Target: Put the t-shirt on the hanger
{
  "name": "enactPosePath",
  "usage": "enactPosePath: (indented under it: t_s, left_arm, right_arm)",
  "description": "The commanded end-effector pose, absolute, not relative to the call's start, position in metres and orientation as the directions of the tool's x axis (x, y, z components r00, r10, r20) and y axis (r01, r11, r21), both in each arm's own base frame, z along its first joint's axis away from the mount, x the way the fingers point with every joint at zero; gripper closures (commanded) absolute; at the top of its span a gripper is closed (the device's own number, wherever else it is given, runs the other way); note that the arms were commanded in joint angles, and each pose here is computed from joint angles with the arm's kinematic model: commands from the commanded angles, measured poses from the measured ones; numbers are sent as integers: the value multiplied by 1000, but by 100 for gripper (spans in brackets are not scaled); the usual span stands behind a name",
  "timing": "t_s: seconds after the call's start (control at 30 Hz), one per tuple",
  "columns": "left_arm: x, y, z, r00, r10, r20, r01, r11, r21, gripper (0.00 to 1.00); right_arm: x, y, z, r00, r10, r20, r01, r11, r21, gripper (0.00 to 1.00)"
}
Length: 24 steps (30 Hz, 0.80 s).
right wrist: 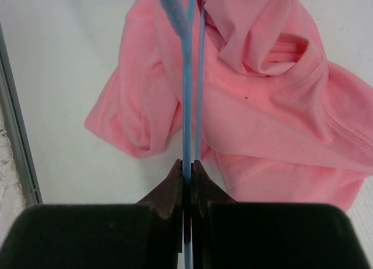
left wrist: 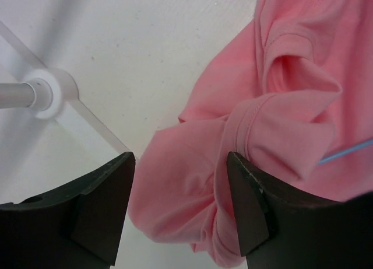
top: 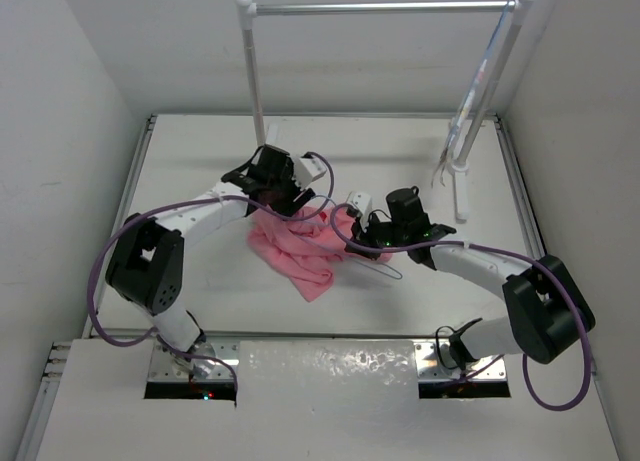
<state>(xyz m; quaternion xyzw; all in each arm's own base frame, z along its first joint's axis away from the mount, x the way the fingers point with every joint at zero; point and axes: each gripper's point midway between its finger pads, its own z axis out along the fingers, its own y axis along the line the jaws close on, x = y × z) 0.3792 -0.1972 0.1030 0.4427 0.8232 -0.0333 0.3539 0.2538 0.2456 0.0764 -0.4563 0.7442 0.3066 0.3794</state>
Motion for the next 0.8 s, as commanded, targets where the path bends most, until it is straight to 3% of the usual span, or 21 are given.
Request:
enactPosePath:
  t_s: [0.0,0.2,0.3,0.5,0.63,0.77]
  left_arm:
    - [370,-216,130,-338,619,-709,796,590,136,38]
    - [401,-185,106,-387,651,-653,669,686,287,38]
    - [398,-191,112,-393,600,-697,685,697,214,37]
    - [359,-242,149,-357,474,-805,841,538,-56,35]
    - [357,-234,159,-408,391,-825,851,490,-189,35]
    - [357,-226,138,-427,414,-804,851,484,-203,35]
  right_arm:
    - [263,252,92,-220,-404,-888,-925,375,59,100]
    - [259,254,99,-210,-366,-907,-924,376,62,100]
    - [260,250,96,-213,-376,-902,-919,390,55,100]
    - [258,249,96,-209,-377,-902,-921,386,52,100]
    - [256,249,99,-200,-375,-905,-924,381,46,100]
    - [256,250,100,-198,-372,-907,-924,380,46,100]
